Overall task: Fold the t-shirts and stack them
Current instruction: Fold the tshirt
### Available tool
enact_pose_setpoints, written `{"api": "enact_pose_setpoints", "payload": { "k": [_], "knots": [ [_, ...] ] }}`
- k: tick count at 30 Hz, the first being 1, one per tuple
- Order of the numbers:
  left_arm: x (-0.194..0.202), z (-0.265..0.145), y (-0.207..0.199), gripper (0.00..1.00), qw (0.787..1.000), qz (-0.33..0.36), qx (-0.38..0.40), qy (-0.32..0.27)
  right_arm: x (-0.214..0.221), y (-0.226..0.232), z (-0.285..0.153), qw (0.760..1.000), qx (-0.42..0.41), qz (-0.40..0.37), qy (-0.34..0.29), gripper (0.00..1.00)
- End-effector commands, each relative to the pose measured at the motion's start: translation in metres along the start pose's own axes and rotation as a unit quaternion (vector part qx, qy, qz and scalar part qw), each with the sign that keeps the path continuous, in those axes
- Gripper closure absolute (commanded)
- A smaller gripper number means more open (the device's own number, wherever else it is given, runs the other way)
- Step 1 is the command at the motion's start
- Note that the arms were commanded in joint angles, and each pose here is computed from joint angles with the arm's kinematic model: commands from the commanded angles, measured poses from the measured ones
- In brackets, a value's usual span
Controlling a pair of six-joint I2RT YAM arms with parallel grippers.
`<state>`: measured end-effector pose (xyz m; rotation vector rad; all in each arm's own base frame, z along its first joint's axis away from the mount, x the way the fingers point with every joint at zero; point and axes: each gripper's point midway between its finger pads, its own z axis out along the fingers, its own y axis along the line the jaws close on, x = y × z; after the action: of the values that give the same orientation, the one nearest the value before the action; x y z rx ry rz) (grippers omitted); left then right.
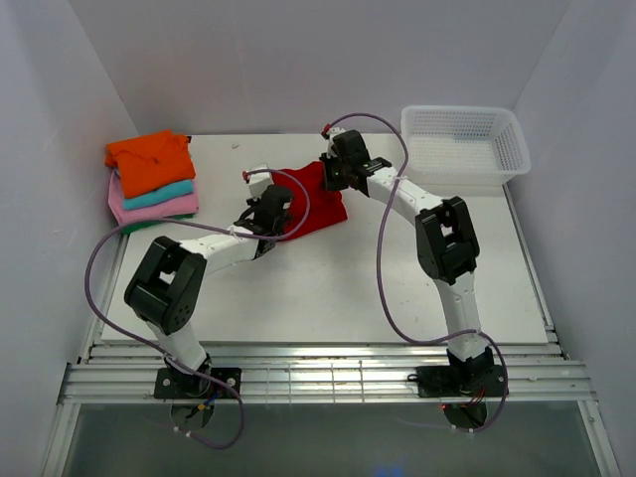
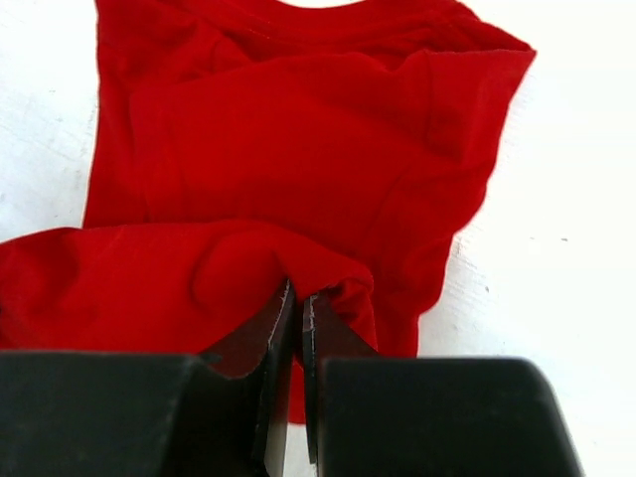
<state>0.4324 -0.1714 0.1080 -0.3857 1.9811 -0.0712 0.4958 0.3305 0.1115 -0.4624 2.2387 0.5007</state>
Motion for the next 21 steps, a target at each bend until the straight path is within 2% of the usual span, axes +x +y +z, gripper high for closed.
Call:
{"api": "enact_pose_setpoints", "payload": {
  "k": [1, 3, 4, 5, 8, 9, 11, 12, 16, 18, 21],
  "knots": [
    [-0.029, 0.012, -0.005, 1.00, 0.999, -0.021, 0.004, -0.033, -0.034, 0.003, 0.008, 0.998, -0.028, -0.014, -0.045, 0.92],
    [-0.031, 0.021, -0.005, 1.00, 0.999, -0.018, 0.003, -0.044, -0.041, 0.003, 0.018, 0.998, -0.039, -0.012, -0.058, 0.92],
    [-0.034, 0.026, -0.001, 1.00, 0.999, -0.017, -0.003, -0.049, -0.043, 0.000, 0.021, 0.997, -0.043, -0.008, -0.061, 0.89],
    [-0.039, 0.033, -0.001, 0.82, 0.998, -0.019, -0.012, -0.057, -0.048, 0.000, 0.025, 0.996, -0.046, -0.006, -0.070, 0.69],
    [-0.061, 0.038, 0.003, 0.25, 0.994, -0.033, -0.035, -0.094, -0.054, -0.016, 0.032, 0.995, -0.033, 0.003, -0.090, 0.45],
    [-0.075, 0.034, 0.007, 0.03, 0.991, -0.033, -0.050, -0.119, -0.074, -0.016, 0.023, 0.992, -0.034, 0.002, -0.124, 0.43],
    [-0.102, 0.028, 0.004, 0.02, 0.985, -0.041, -0.050, -0.157, -0.076, -0.027, 0.017, 0.989, -0.020, 0.005, -0.144, 0.42],
    [-0.119, 0.023, 0.001, 0.02, 0.982, -0.043, -0.050, -0.178, -0.096, -0.025, 0.000, 0.984, -0.022, 0.000, -0.175, 0.31],
    [-0.159, 0.008, -0.014, 0.02, 0.977, -0.026, -0.031, -0.208, -0.112, -0.027, -0.033, 0.980, -0.014, -0.014, -0.196, 0.30],
    [-0.161, 0.000, -0.019, 0.02, 0.978, -0.031, -0.007, -0.206, -0.105, -0.021, -0.050, 0.980, -0.024, -0.023, -0.196, 0.30],
    [-0.136, -0.016, -0.030, 0.02, 0.982, -0.043, 0.055, -0.174, -0.080, -0.012, -0.061, 0.983, -0.050, -0.023, -0.177, 0.32]
  ]
}}
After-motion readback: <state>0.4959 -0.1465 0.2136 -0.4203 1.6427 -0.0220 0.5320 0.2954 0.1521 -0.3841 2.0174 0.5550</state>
